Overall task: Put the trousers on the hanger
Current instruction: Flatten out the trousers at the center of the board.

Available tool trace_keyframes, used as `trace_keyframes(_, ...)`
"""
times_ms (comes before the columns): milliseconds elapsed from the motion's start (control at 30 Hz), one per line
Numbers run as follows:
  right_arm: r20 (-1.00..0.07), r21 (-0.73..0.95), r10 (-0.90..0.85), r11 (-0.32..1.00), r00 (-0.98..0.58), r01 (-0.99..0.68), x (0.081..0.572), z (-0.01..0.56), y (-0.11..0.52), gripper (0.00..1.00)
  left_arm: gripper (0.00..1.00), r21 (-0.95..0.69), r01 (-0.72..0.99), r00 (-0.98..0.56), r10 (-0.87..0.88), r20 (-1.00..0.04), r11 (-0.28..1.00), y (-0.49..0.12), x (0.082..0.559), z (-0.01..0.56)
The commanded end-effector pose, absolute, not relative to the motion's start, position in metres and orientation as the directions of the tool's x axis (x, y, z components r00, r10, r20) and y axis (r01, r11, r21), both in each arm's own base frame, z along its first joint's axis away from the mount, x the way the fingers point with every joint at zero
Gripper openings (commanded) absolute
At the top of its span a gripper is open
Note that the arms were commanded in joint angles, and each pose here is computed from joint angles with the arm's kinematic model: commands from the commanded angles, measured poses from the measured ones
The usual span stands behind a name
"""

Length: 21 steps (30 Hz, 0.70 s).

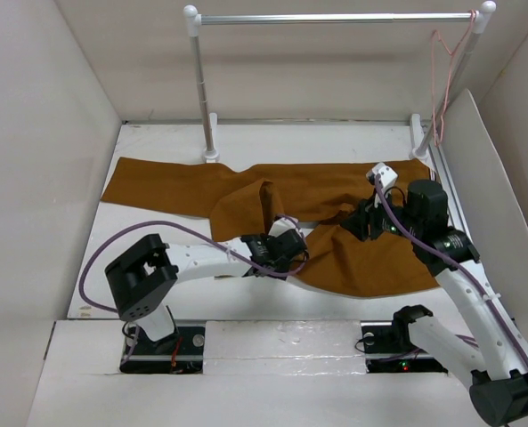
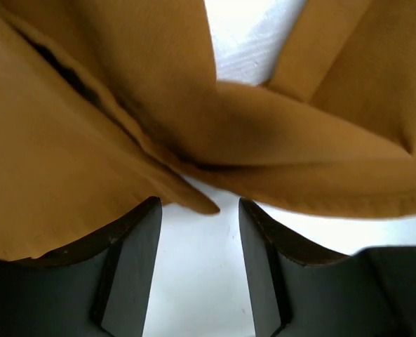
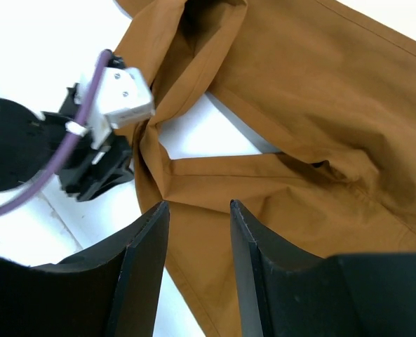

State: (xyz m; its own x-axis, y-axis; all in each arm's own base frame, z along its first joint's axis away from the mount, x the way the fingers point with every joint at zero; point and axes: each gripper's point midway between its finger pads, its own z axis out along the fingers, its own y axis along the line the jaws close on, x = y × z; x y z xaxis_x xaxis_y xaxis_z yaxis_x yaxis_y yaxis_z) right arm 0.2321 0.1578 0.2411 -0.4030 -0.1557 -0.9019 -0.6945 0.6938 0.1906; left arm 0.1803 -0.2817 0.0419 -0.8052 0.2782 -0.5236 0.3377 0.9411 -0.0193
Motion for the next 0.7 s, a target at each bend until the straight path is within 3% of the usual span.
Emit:
trace_keyframes(0,-0.917,0.179,-0.154,0.666,-0.368,-0.725,0.227,0.248,0.162,0.46,0.43,0.04,0.328,-0.768,0.291,-0.57,0.944,-0.285,0.194,0.048)
trace_keyframes(100,-0.92,0.18,-0.146,0.666,-0.364,-0.724,0.228,0.25,0.163,0.46,0.36,0.111,0.321,-0.762,0.326,-0.559,0.941,-0.277,0.198,0.038)
trace_keyframes(133,-0.919,0.183,-0.146,0.663,-0.365,-0.726,0.227,0.25,0.163,0.46,0.23,0.127,0.312,-0.762,0.328,-0.558,0.942,-0.275,0.2,0.037)
trace_keyframes(200,-0.921,0.177,-0.156,0.652,-0.358,-0.738,0.227,0.25,0.166,0.46,0.13,0.163,0.308,-0.757,0.345,-0.555,0.937,-0.271,0.199,0.038)
trace_keyframes(233,-0.919,0.175,-0.159,0.653,-0.36,-0.736,0.227,0.25,0.166,0.46,0.01,0.167,0.297,-0.756,0.339,-0.56,0.94,-0.269,0.2,0.042)
trace_keyframes(400,-0.912,0.174,-0.171,0.66,-0.372,-0.731,0.23,0.244,0.165,0.46,0.0,0.235,0.225,-0.757,0.321,-0.57,0.946,-0.232,0.185,0.074)
trace_keyframes(467,-0.906,0.176,-0.178,0.666,-0.384,-0.725,0.231,0.241,0.164,0.46,0.0,0.183,0.138,-0.762,0.223,-0.609,0.973,-0.215,0.179,0.102)
trace_keyframes(500,-0.901,0.181,-0.182,0.666,-0.393,-0.724,0.23,0.238,0.163,0.46,0.0,0.243,0.093,-0.789,0.22,-0.573,0.966,-0.186,0.17,0.111)
trace_keyframes(567,-0.885,0.202,-0.196,0.656,-0.423,-0.728,0.225,0.227,0.165,0.46,0.0,0.15,-0.062,-0.782,0.045,-0.622,0.987,-0.168,0.166,0.149)
trace_keyframes(667,-0.867,0.227,-0.208,0.645,-0.453,-0.73,0.215,0.214,0.167,0.45,0.0,-0.156,-0.14,-0.748,-0.208,-0.63,0.978,-0.157,0.164,0.213)
